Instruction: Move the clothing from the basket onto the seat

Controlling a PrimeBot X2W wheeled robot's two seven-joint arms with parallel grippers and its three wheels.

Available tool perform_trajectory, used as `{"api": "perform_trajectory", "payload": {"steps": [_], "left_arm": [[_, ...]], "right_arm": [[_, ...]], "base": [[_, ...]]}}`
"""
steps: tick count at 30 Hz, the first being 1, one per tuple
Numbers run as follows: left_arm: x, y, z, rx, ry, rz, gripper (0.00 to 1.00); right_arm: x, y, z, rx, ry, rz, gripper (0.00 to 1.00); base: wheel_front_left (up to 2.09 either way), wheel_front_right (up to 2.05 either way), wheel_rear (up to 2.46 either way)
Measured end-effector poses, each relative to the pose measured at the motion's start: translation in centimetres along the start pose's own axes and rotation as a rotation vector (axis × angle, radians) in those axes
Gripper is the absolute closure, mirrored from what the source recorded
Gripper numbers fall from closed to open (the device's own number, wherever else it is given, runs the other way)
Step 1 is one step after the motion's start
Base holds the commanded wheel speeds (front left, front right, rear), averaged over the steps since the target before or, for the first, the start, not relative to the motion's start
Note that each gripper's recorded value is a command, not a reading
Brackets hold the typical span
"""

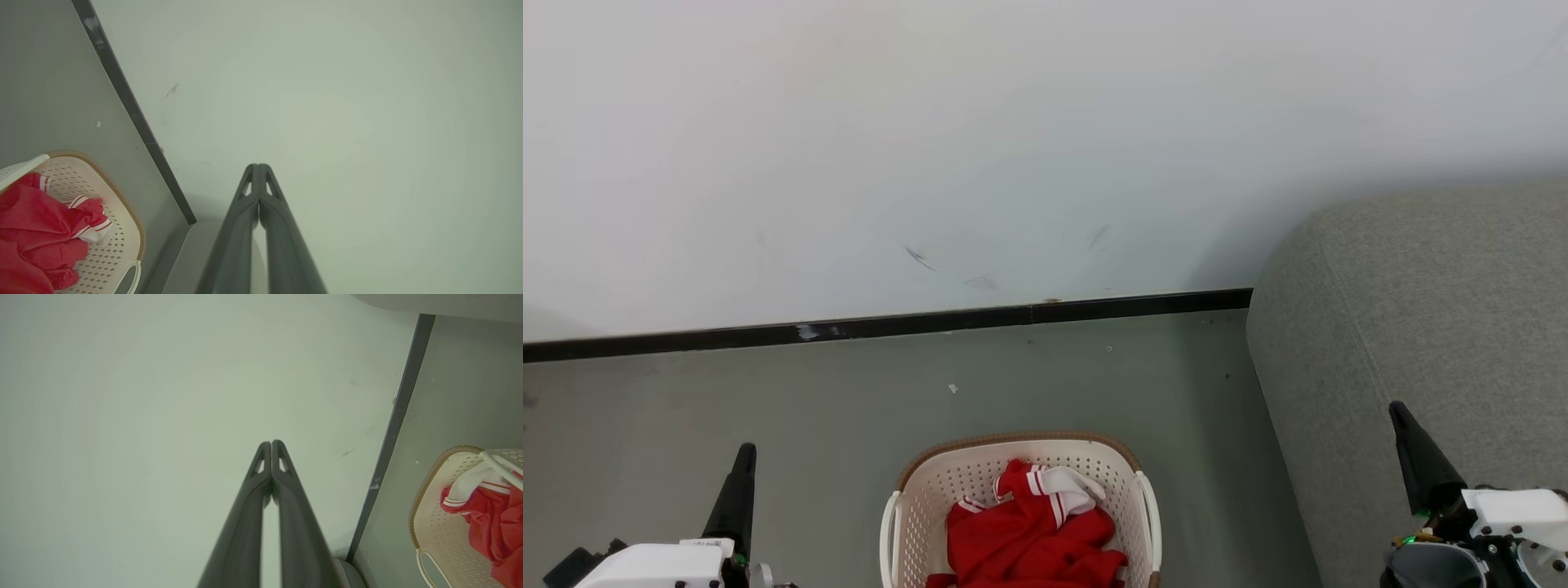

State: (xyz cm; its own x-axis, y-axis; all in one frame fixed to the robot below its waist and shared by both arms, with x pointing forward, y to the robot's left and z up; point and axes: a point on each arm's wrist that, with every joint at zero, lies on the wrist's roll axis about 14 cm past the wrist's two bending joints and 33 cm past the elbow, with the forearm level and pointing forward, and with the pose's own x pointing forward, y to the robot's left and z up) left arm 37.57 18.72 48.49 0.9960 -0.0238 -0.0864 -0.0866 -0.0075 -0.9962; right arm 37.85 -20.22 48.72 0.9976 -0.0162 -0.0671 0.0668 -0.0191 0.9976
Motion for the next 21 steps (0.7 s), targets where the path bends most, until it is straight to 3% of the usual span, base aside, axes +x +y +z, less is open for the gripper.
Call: {"api": "perform_trajectory", "payload": {"steps": [1, 2, 8, 21], "left_arm": [[0.0, 0.0, 0.0, 0.000, 0.000, 0.000, 1.00], [-0.1, 0.3, -0.1, -0.002, 0.001, 0.008, 0.00], [-1.6, 3.8, -1.2, -0.036, 0.008, 0.112, 0.00], [-1.4, 3.5, -1.8, 0.065, 0.016, 0.106, 0.00]], "right_arm": [[0.0, 0.0, 0.0, 0.000, 0.000, 0.000, 1.00], [-0.1, -0.3, 0.0, 0.002, -0.001, -0.008, 0.00], [-2.0, -4.1, -1.1, 0.036, 0.002, -0.119, 0.00], [-1.9, -4.1, -1.8, -0.024, 0.014, -0.114, 0.00]], "base": [[0.00, 0.00, 0.00], [0.00, 0.00, 0.00], [0.00, 0.00, 0.00], [0.00, 0.00, 0.00]]}}
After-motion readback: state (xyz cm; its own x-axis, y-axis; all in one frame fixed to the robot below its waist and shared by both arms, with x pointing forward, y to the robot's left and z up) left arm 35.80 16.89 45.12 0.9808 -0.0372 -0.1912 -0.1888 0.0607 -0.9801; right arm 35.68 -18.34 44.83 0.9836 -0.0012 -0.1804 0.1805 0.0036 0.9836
